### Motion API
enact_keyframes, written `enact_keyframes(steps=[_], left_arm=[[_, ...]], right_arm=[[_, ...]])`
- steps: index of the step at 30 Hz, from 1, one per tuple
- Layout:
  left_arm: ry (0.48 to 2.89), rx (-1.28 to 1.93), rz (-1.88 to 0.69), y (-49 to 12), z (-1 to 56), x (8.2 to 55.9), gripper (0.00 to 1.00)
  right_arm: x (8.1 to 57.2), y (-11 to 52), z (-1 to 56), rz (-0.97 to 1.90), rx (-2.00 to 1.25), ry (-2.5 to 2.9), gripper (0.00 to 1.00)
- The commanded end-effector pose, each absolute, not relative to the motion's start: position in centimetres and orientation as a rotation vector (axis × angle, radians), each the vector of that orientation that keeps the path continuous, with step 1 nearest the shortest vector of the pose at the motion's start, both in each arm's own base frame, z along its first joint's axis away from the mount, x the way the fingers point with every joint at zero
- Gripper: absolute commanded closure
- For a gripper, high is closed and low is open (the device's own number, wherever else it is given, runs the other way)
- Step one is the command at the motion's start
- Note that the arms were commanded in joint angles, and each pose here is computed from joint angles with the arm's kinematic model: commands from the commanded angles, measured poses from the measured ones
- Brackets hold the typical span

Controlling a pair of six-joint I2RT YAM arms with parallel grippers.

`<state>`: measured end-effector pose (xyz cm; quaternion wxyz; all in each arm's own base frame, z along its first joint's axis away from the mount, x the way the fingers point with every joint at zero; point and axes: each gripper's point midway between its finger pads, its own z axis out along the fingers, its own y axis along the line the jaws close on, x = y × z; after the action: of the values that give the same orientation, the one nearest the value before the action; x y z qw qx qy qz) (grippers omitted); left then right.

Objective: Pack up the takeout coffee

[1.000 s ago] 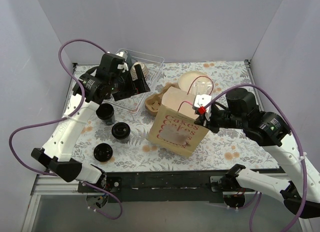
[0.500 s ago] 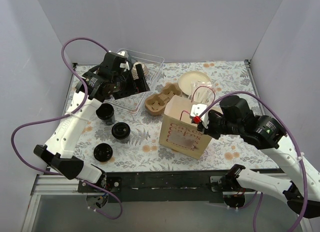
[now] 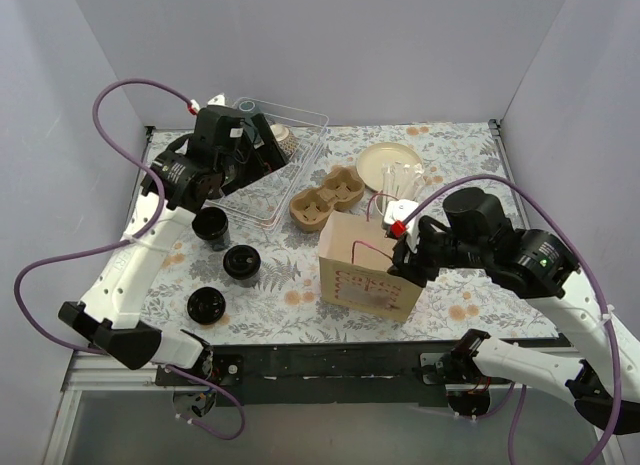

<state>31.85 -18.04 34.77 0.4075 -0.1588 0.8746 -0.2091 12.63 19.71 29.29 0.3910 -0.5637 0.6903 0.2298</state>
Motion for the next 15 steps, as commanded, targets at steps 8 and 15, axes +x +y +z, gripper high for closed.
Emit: enact_keyframes(steps=[8, 15], left_arm=[[2.123, -0.47, -0.439, -17.4, 35.7, 34.8, 0.11], [2.247, 0.141, -0.309, -20.8, 31.5, 38.1, 0.09]], right_arm=[[12.3, 21.7, 40.4, 0.869, -0.952, 1.668, 0.42], [14.0, 20.2, 46.5, 0.892, -0.627, 1.596, 0.43]])
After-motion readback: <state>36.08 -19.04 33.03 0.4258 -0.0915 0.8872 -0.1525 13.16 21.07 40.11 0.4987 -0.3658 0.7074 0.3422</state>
